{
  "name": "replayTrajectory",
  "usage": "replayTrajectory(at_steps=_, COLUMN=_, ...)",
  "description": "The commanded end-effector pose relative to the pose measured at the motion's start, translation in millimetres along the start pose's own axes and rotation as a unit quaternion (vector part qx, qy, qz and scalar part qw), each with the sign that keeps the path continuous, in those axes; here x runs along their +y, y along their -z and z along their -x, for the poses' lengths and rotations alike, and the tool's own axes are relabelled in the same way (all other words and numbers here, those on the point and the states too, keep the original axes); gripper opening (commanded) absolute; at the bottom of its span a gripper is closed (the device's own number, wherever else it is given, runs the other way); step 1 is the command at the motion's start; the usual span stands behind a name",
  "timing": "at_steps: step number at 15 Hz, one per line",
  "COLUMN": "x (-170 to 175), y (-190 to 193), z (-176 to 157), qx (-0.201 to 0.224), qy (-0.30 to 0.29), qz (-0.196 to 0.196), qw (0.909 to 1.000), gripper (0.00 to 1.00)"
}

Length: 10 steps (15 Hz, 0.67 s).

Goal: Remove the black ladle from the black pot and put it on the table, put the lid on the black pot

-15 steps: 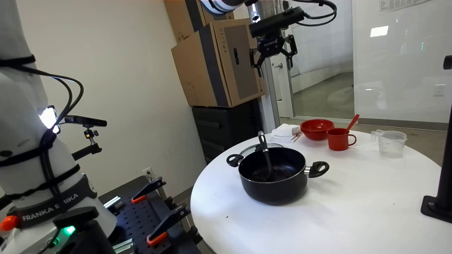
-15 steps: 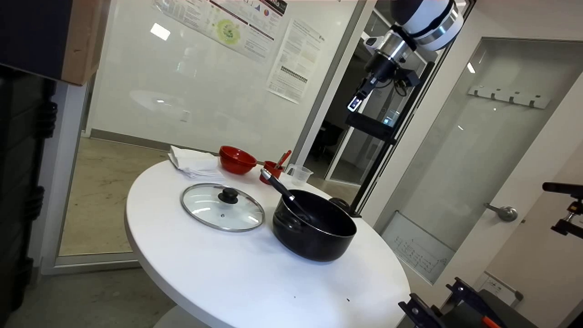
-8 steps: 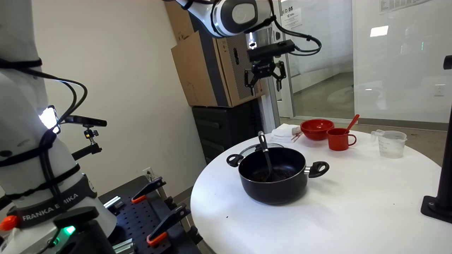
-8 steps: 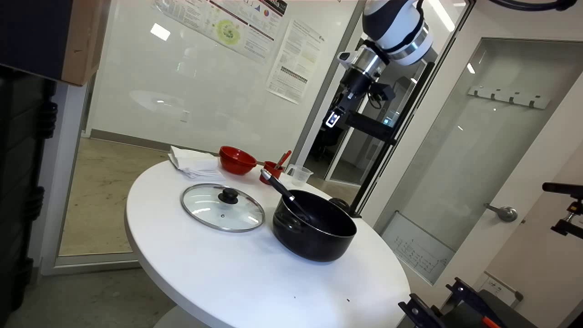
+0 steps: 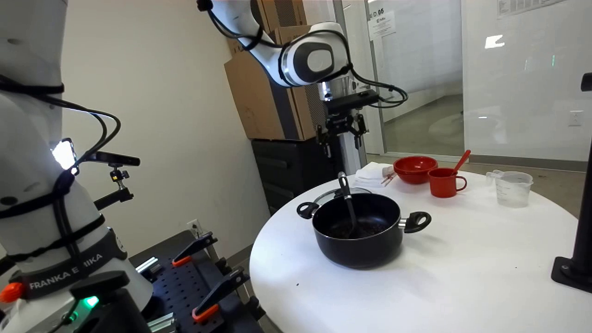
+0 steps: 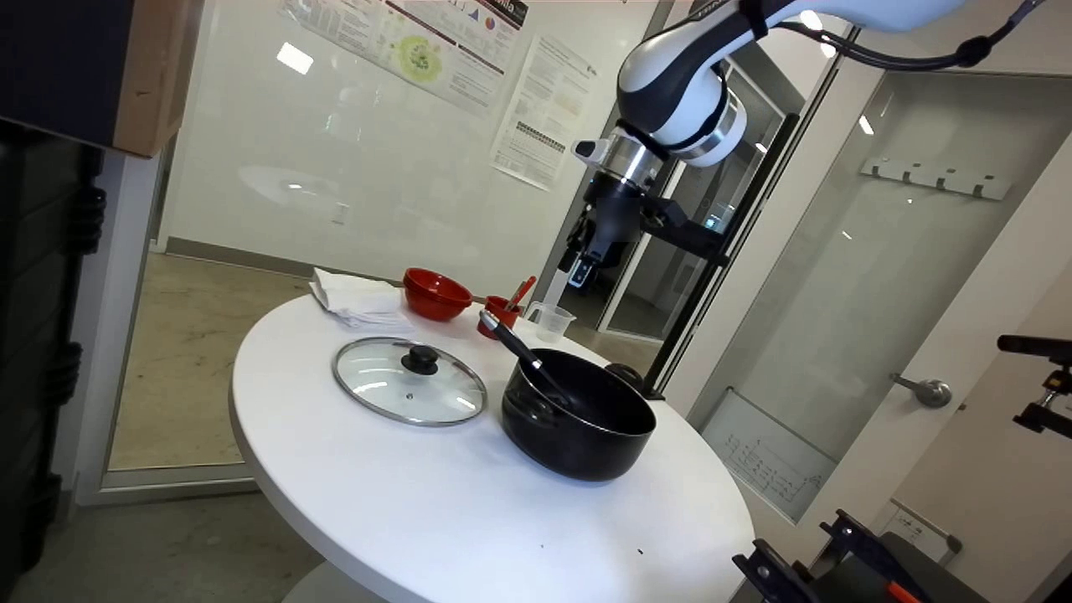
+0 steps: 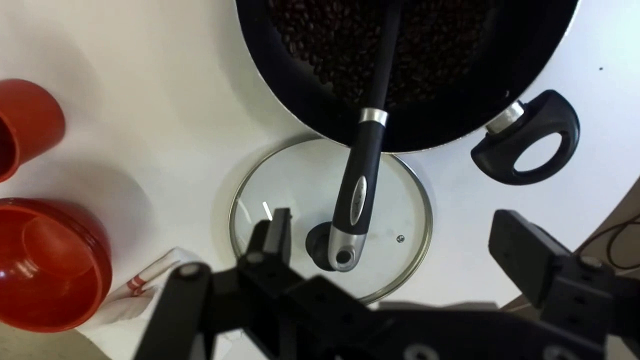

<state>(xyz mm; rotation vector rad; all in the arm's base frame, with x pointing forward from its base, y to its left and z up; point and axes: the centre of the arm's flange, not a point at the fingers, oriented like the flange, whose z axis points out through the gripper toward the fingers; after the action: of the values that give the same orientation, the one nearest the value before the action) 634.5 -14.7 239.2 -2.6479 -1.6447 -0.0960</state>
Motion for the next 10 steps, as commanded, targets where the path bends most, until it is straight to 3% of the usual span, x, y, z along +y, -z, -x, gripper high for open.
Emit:
replayTrajectory(at_steps=1, x=0, y=-28, z=-2, qx=-0.013, qy=0.008, qz=0.047, qw=0.9988, gripper=1.00)
replayTrajectory(at_steps=6, x=3, y=-53, z=-11, qx=0.008, qy=-0.043, qz=0.127, qw=0.9910, gripper=1.00)
replayTrajectory(at_steps=10, x=-9, y=-69, z=-25, qx=0.001, qy=-0.080, qz=0.136, qw=0.9875, gripper=1.00)
